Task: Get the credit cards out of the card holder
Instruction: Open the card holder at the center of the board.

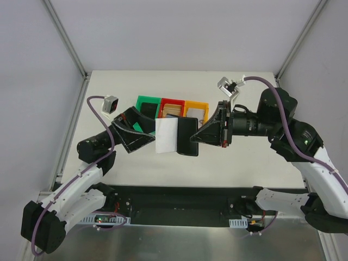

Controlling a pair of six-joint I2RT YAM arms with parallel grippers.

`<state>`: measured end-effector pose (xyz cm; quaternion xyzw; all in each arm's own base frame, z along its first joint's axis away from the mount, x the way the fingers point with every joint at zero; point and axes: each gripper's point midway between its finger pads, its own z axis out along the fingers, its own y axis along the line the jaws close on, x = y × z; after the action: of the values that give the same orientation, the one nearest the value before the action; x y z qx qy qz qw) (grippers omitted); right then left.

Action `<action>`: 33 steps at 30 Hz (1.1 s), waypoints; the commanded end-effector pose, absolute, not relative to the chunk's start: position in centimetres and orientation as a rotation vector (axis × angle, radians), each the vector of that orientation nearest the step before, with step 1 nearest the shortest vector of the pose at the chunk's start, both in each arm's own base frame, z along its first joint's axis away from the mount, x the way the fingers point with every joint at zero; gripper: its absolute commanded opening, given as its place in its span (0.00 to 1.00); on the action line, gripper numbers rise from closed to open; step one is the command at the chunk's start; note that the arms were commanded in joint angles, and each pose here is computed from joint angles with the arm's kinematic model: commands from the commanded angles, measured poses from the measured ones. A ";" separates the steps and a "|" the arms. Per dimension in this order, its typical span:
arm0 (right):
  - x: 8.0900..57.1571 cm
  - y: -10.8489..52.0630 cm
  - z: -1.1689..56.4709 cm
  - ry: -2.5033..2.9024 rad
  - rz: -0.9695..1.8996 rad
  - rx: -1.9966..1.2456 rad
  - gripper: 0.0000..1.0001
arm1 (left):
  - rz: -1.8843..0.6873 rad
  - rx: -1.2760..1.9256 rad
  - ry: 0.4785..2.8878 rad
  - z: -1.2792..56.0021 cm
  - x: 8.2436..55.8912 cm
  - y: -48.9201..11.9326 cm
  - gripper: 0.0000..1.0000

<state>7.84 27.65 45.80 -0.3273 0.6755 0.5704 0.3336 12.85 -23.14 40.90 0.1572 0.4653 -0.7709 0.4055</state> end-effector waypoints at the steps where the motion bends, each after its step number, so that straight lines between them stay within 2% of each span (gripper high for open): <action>1: 8.7 27.3 47.0 1.724 1.428 -0.833 0.00 | -1.837 0.674 0.729 45.6 6.4 -20.2 0.99; 9: 9.5 26.6 45.8 1.768 1.339 -0.815 0.00 | -1.772 0.695 0.749 45.8 5.8 -20.0 0.99; 14: 11.0 26.6 45.2 1.801 1.258 -0.781 0.00 | -1.728 0.636 0.840 44.5 7.3 -20.4 0.99; 18: 12.6 30.1 44.5 1.866 1.306 -0.819 0.00 | -1.614 0.516 0.958 41.9 9.3 -20.2 0.99; 20: 12.0 31.9 45.9 1.848 1.364 -0.898 0.00 | -1.531 0.456 0.988 41.1 9.9 -19.5 0.99; 23: 12.3 30.8 47.8 1.773 1.323 -0.905 0.00 | -1.424 0.402 1.022 40.4 10.2 -18.4 0.99; 25: 14.0 29.1 45.7 1.824 1.278 -0.829 0.00 | -1.402 0.401 1.039 39.9 10.0 -18.2 0.99; 29: 16.7 26.9 38.1 1.999 1.277 -0.652 0.00 | -1.422 0.394 1.077 38.2 10.5 -18.6 0.99; 33: 17.4 25.7 33.4 2.063 1.239 -0.567 0.00 | -1.477 0.404 1.103 37.5 11.1 -19.5 0.99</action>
<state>17.30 25.78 34.17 -0.2248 0.8060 0.4512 0.3101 9.42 -18.75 38.85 0.1821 0.4515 -0.6357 0.5991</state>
